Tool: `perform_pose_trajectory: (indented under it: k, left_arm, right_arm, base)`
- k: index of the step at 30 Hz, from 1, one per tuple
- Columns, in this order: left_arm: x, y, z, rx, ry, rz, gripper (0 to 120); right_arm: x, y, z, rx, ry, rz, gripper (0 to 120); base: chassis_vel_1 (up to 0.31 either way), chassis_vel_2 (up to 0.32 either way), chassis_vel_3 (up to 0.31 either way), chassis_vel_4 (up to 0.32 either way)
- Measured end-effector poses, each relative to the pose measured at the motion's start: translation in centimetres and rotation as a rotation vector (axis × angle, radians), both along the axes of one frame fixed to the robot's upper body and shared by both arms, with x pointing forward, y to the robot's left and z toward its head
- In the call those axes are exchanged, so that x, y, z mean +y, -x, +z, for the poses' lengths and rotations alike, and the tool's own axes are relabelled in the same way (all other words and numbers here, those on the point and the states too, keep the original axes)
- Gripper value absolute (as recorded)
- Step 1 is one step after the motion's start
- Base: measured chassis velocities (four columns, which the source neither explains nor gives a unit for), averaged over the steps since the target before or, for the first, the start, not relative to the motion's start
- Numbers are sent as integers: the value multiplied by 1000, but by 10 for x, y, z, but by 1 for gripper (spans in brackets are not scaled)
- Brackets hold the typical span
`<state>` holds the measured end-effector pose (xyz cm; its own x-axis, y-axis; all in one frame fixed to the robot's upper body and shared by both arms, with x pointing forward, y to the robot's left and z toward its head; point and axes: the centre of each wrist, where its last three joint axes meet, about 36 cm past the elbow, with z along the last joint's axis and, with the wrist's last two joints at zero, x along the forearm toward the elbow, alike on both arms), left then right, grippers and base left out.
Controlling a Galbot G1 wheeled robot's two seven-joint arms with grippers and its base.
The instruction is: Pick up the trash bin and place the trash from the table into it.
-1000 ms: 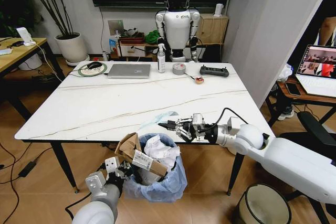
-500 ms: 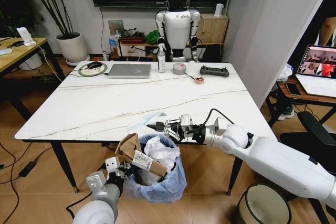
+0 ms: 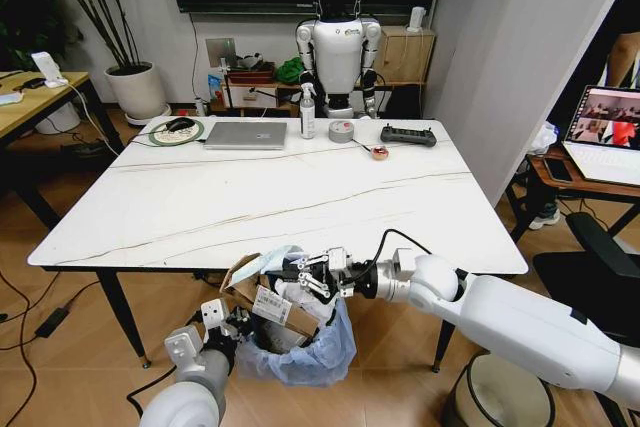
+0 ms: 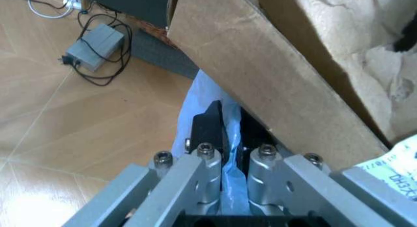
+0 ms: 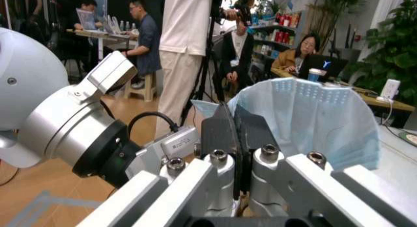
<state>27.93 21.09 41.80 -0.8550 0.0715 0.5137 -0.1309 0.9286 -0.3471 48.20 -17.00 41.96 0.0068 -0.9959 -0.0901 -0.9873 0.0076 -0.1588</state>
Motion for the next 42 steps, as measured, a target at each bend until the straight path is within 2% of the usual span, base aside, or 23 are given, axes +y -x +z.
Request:
perform_pose_trajectory:
  k: [14, 42]
  left_arm:
    - [1, 2, 7, -4, 15, -4, 0]
    - [1, 3, 8, -2, 14, -5, 0]
  right_arm:
    - [-5, -6, -29, -1, 27, -9, 0]
    - [-34, -11, -36, -36, 29, -36, 0]
  base:
    - [0, 0, 0, 0]
    - [0, 0, 0, 0]
